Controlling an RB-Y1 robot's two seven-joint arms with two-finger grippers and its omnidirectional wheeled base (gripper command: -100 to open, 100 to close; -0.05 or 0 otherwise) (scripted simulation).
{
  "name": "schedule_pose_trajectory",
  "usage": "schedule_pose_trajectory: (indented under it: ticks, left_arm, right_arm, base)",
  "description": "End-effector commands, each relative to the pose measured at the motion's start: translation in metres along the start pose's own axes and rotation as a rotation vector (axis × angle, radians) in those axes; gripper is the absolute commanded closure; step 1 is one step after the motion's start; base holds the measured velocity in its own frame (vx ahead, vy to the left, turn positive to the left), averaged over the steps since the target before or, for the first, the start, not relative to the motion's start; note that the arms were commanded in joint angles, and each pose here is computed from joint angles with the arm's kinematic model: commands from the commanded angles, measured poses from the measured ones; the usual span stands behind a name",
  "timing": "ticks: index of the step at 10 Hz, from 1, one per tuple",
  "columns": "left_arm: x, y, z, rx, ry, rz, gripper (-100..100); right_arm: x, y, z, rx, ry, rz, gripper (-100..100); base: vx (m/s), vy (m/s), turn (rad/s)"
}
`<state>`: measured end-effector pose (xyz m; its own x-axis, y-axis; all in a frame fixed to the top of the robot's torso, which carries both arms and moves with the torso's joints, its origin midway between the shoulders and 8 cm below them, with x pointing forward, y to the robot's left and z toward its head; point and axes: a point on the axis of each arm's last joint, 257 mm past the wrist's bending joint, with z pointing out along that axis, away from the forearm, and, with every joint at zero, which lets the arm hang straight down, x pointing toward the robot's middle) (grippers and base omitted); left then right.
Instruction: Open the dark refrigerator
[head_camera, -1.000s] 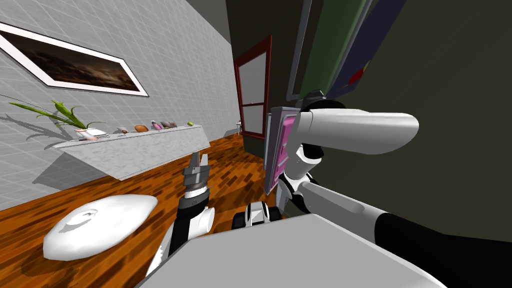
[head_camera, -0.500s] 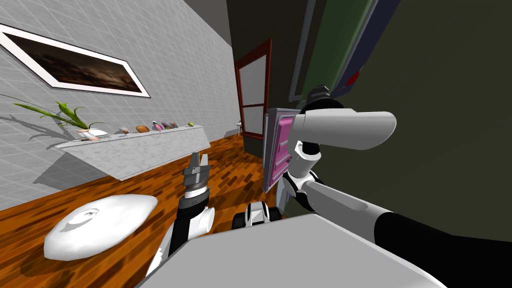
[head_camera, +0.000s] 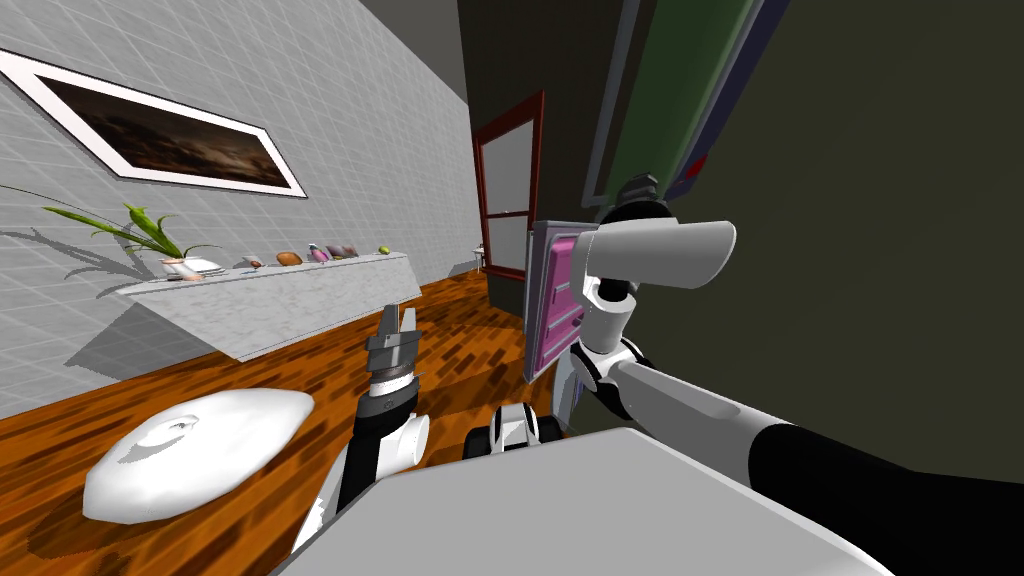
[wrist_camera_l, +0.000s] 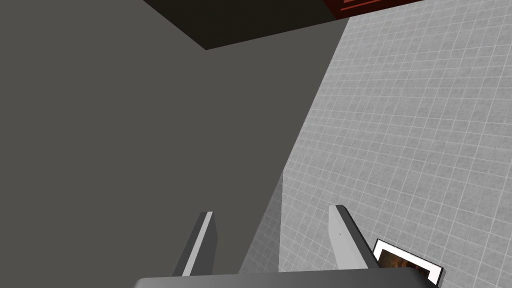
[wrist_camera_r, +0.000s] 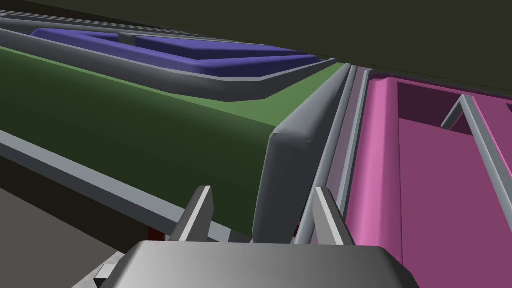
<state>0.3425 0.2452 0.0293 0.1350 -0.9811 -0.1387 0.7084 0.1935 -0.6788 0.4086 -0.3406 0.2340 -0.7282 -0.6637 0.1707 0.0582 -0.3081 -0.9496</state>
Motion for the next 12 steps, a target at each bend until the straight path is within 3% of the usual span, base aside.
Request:
schedule_pose_trajectory:
  ticks: [1,5,7,11,12]
  left_arm:
    - [0.000,0.000,0.000,0.000,0.000,0.000,0]
    - [0.000,0.000,0.000,0.000,0.000,0.000,0]
    - [0.000,0.000,0.000,0.000,0.000,0.000,0]
    - [0.000,0.000,0.000,0.000,0.000,0.000,0]
    - [0.000,0.000,0.000,0.000,0.000,0.000,0]
  right_arm:
    - [0.014,-0.006,0.010,0.009,0.037,-0.006,-100]
    - [0.009,-0.015,0.006,0.022,-0.007,0.037,-100]
    - [-0.010,-0.008,-0.005,-0.031,-0.100,0.108,-100]
    - [-0.043,0.019,-0.026,-0.167,-0.223,0.174,-100]
    - [-0.044,0.023,-0.027,-0.180,-0.226,0.173,-100]
  base:
    - [0.002,0.013,0.011]
    - [0.014,-0.003,0.007]
    - [0.020,-0.023,0.009]
    - [0.012,-0.004,0.000]
    - [0.000,0.000,0.000]
